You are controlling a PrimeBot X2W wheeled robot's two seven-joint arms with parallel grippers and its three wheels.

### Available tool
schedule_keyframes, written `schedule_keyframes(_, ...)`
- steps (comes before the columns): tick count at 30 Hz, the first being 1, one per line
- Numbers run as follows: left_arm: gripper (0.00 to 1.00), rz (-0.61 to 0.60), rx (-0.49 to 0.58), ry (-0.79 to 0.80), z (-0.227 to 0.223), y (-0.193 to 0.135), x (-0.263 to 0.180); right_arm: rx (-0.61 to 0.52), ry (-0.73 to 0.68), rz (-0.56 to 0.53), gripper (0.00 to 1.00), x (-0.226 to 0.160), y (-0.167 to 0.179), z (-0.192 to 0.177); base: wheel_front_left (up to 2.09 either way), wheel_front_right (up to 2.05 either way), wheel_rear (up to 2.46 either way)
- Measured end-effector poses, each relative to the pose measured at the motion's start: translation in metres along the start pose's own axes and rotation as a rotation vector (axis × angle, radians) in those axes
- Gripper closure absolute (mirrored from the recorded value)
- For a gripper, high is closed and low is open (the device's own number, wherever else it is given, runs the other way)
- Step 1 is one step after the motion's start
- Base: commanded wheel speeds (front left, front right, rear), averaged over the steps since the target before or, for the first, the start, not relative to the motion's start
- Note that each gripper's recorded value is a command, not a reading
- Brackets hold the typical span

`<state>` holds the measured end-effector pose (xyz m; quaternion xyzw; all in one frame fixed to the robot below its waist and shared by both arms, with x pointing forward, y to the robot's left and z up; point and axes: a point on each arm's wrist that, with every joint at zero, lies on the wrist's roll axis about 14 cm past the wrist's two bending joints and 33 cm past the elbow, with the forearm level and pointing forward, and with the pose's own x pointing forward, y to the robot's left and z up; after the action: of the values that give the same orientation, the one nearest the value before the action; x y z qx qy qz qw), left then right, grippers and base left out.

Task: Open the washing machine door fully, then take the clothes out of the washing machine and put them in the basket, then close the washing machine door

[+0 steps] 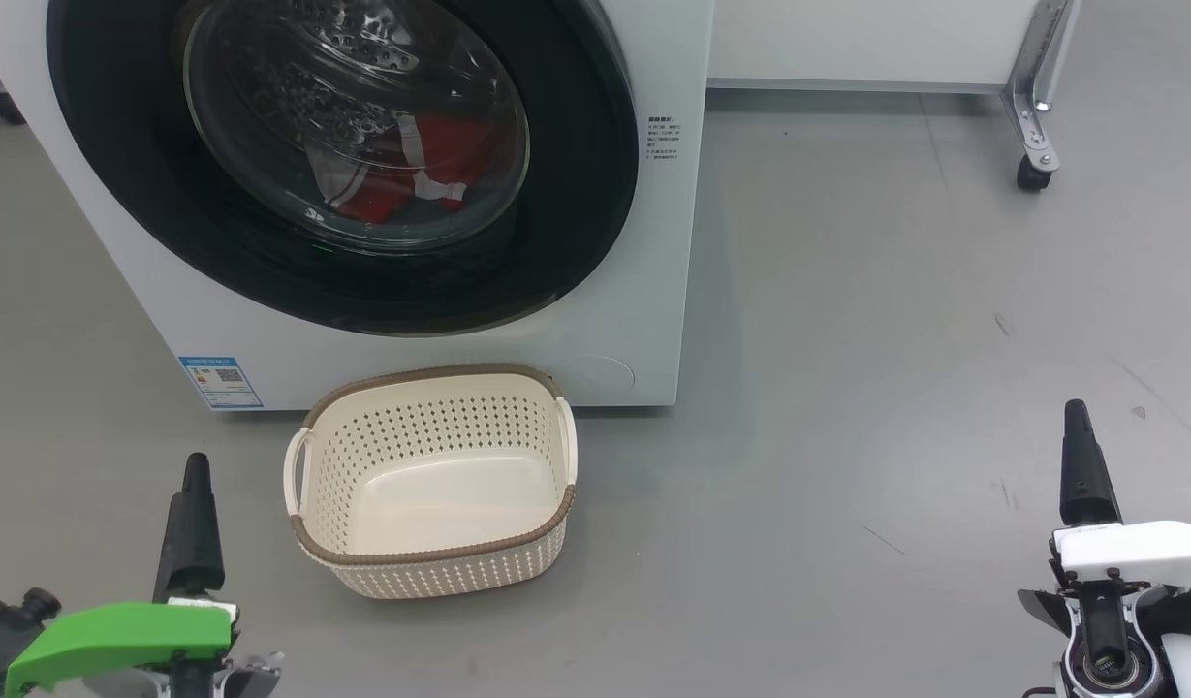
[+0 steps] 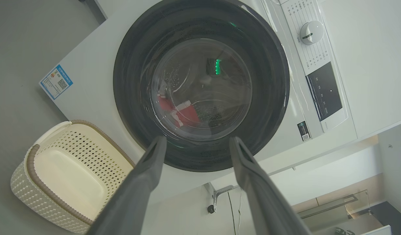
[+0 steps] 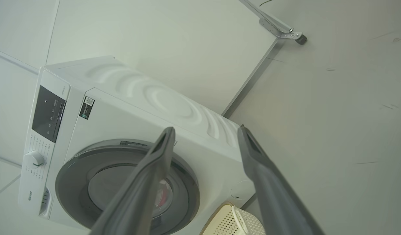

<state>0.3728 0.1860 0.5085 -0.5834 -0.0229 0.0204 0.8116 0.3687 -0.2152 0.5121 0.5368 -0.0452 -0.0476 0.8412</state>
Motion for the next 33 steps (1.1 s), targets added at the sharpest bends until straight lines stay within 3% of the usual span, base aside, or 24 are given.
schedule_keyframes(6, 0.0, -0.034, 0.074, 0.0, -0.003, -0.01, 0.001, -0.116, 0.0, 0.033, 0.0, 0.0, 0.008, -0.001, 0.0, 0.0, 0.0)
schedule_keyframes(21, 0.0, -0.132, 0.467, 0.058, -0.029, -0.028, 0.0, -0.384, 0.006, 0.075, 0.0, -0.006, 0.016, -0.008, 0.0, 0.0, 0.0)
schedule_keyframes(33, 0.0, -0.157, 0.685, 0.095, -0.05, -0.029, -0.004, -0.564, 0.011, 0.123, 0.0, -0.009, 0.023, -0.016, 0.0, 0.0, 0.0)
